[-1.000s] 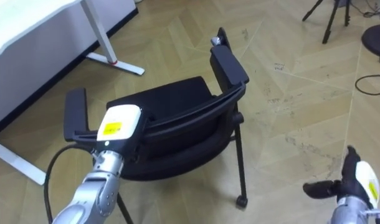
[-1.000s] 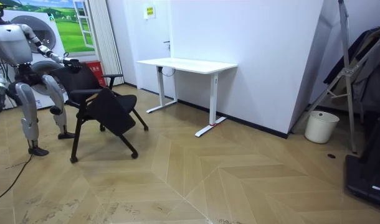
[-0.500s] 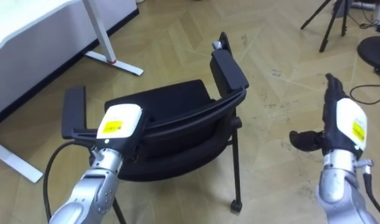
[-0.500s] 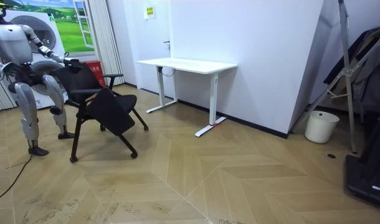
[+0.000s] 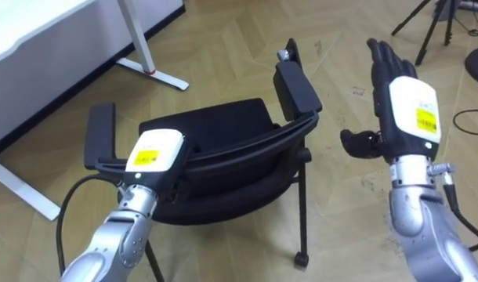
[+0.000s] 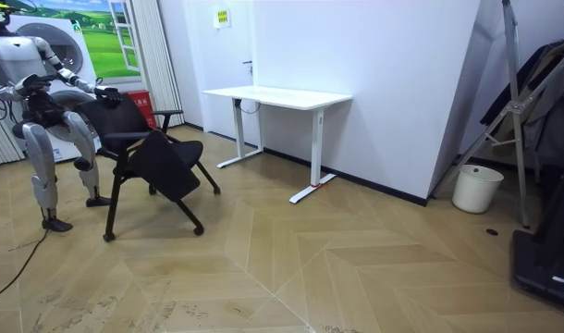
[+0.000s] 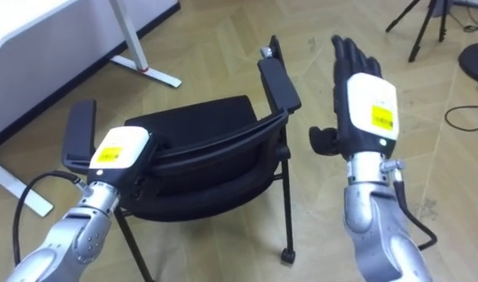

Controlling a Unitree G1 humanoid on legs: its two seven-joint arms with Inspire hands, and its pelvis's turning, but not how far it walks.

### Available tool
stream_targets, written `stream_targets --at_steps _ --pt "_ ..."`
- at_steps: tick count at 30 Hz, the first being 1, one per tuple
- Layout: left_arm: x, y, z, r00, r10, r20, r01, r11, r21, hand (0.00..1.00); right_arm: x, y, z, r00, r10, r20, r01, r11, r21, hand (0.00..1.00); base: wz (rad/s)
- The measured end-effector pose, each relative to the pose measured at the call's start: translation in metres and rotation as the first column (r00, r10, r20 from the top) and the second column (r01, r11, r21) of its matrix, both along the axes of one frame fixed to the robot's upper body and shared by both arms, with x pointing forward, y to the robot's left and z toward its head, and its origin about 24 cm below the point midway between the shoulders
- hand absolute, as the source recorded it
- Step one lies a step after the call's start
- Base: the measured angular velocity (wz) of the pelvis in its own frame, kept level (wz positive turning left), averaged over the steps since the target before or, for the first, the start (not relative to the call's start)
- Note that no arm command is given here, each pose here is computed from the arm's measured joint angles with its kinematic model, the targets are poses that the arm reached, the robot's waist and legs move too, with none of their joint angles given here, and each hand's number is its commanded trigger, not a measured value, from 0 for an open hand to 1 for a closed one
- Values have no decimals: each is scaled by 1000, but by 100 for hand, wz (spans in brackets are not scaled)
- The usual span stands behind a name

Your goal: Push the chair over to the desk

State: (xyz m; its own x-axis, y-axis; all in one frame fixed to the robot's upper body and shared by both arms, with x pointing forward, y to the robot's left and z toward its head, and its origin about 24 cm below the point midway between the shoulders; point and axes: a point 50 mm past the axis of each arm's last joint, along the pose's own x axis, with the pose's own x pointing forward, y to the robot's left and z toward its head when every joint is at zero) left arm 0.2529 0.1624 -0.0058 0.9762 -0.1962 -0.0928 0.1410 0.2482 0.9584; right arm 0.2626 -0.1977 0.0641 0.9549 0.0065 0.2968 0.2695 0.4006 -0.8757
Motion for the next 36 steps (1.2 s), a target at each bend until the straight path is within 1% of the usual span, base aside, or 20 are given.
stream_targets --at_steps 2,5,9,15,20,23,25,27,31,36 --pt "0 0 1 1000 -4 4 4 1000 5 100 0 5 3 999 37 0 -37 999 -24 0 0" --pt "0 0 2 1000 -7 8 7 1000 8 100 0 7 3 999 50 -14 -50 998 -44 0 0" --pt "0 0 2 1000 -15 15 15 1000 11 100 3 16 3 995 94 -30 -96 992 -78 0 0" --pt "1 0 4 999 -36 24 36 999 17 100 11 24 16 990 138 5 -135 977 -165 0 0" --pt "1 1 4 999 -50 19 49 999 22 100 8 36 23 974 227 10 -220 953 -210 0 0" --pt "3 1 5 998 -61 16 61 998 28 100 6 39 19 962 271 -47 -274 937 -217 0 0" --pt "5 2 6 998 -66 13 65 997 33 100 6 40 15 951 286 -118 -307 923 -231 0 0" --pt "6 1 7 997 -71 14 70 997 35 100 6 40 11 945 287 -159 -318 919 -233 0 0" --pt "8 -1 10 995 -94 22 92 994 51 100 5 39 -9 916 275 -291 -352 900 -259 0 0" --pt "8 -3 10 994 -110 24 108 993 54 100 5 36 -17 906 254 -338 -357 889 -287 0 2"
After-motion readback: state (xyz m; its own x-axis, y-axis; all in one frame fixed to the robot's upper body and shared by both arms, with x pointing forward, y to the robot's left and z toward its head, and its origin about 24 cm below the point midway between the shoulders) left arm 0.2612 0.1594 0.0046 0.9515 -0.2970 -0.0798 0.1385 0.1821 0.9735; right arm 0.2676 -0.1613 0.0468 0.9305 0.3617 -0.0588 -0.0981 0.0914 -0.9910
